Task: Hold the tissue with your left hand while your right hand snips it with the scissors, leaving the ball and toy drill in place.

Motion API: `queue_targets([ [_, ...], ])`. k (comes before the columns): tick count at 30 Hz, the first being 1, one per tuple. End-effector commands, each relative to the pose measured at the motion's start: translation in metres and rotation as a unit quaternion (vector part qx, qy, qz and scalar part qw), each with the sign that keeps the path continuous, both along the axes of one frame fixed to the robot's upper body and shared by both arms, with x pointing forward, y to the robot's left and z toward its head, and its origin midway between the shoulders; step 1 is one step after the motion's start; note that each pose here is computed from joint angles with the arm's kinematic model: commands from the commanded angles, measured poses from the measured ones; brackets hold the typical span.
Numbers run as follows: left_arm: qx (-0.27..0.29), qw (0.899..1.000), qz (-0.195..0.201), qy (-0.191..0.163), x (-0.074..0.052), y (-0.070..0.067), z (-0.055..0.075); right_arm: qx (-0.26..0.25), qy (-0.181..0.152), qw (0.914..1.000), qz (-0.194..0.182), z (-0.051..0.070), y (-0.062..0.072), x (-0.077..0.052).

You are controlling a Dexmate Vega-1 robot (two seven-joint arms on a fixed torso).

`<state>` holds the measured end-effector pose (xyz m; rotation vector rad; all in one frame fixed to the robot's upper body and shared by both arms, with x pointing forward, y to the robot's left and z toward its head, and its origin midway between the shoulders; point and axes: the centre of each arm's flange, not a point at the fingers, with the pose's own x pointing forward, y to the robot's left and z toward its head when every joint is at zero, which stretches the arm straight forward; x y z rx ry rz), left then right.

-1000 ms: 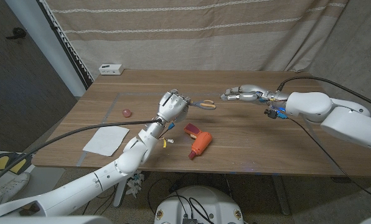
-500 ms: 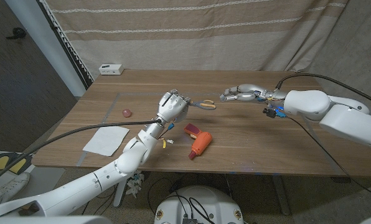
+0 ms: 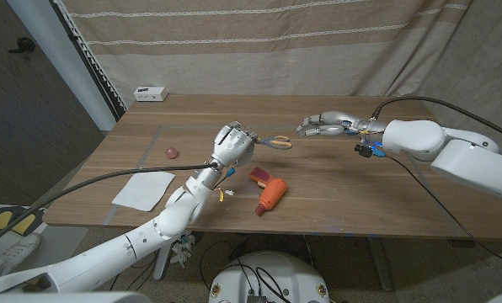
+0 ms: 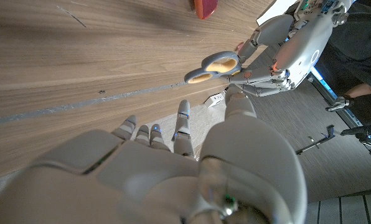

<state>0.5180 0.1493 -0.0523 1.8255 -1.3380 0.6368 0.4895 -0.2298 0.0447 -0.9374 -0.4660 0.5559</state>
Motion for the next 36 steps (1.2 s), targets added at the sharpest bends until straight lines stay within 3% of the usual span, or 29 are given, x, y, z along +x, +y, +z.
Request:
queue_targets([
  [1, -0.001, 1.000, 0.000, -0.003, -0.002, -0.001, -0.001, -0.006, -0.011, 0.9999, 0.001, 0.004, 0.003, -0.003],
  [17, 0.008, 1.000, 0.000, -0.005, -0.002, -0.003, -0.001, -0.007, -0.022, 0.9997, 0.002, 0.007, 0.005, -0.007],
  [36, 0.008, 1.000, -0.009, -0.004, -0.002, -0.001, -0.003, -0.024, -0.032, 0.9992, 0.007, 0.014, 0.017, -0.007],
])
